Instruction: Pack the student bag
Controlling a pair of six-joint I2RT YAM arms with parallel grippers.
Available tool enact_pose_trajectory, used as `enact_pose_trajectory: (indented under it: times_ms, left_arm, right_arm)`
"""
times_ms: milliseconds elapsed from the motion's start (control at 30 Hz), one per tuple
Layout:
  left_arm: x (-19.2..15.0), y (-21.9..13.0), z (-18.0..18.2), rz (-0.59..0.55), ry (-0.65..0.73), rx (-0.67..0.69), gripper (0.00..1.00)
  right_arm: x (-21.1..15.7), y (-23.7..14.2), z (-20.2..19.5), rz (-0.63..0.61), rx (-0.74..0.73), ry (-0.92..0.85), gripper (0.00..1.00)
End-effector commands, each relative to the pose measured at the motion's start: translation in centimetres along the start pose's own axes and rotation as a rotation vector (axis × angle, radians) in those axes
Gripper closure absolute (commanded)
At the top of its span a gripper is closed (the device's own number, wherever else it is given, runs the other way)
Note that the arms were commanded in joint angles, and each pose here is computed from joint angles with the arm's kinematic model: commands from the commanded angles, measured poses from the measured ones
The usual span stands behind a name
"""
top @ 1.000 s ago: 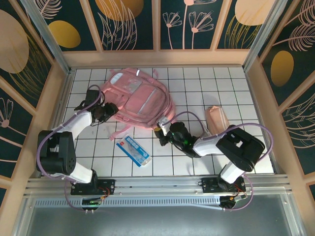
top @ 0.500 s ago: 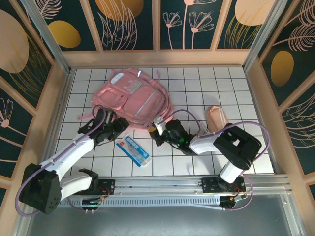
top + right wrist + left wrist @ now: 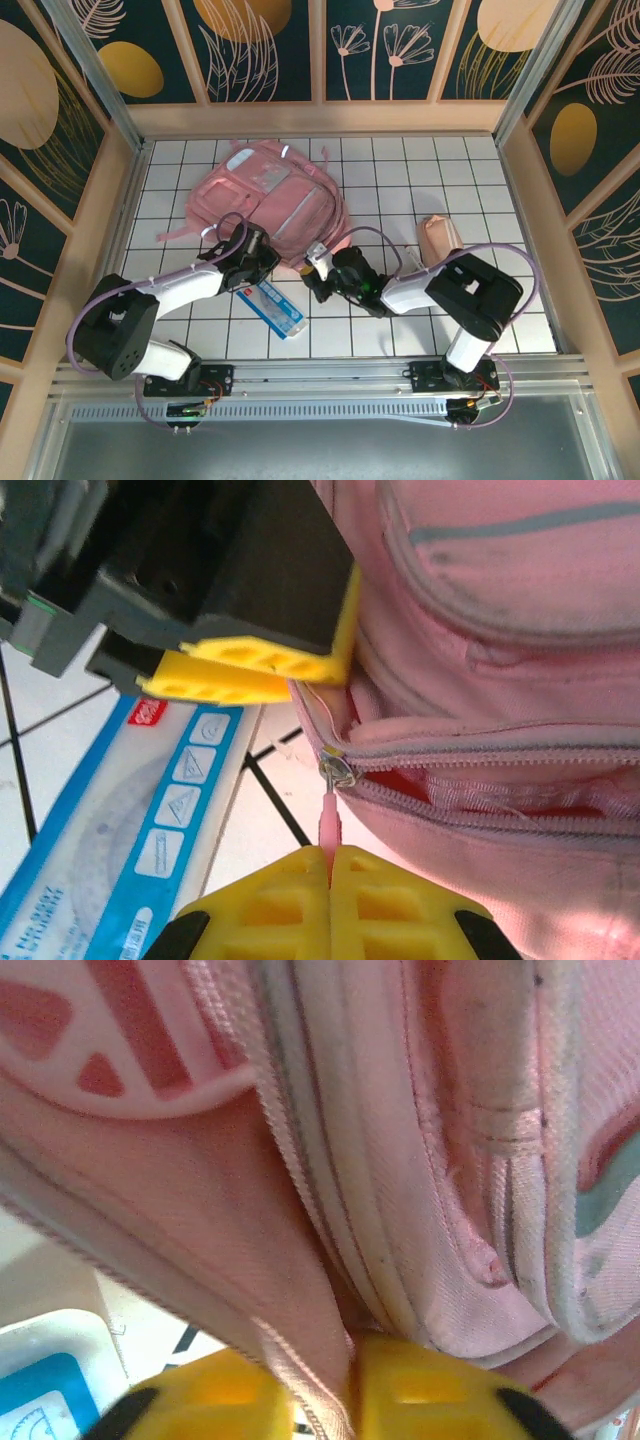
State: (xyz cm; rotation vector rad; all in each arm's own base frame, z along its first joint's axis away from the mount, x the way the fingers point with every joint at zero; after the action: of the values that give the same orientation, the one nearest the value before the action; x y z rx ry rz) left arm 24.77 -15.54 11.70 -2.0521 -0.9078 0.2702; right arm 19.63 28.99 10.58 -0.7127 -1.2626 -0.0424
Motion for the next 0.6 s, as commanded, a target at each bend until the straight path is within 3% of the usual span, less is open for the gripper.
enact_pose_trajectory:
  times_ms: [0, 133, 567]
  left_arm:
    - [0.5, 0.3, -0.7, -0.046, -0.019, -0.053, 0.89]
    - [0.2, 0.7, -1.1, 0.014, 0.021, -0.048, 1.00]
    - [-0.3, 0.3, -1.7, 0.074, 0.016, -0.088, 1.00]
  right_arm:
    - [-1.2, 0.8, 0.3, 0.035, 0.029, -0.073, 0.97]
    - [-1.8, 1.7, 0.1, 0.059, 0.065, -0.089, 0.89]
    - [-1.4, 2.8, -0.6, 0.044, 0.081, -0.107, 0.66]
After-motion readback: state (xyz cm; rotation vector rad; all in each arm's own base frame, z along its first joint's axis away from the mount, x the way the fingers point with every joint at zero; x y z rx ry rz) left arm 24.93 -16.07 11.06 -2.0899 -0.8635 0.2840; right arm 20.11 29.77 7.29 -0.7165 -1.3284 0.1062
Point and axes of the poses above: each hand's point on the last joint's axis, 136 mm out from that joint toward the fingers, its own y axis out along the fingers, its own z axis along the line the jaws close on, x = y × z, the point moved 9 cm from there along -y, back along the fingers, and after that the axes turned 1 degree about y, right-handed, at the moved point
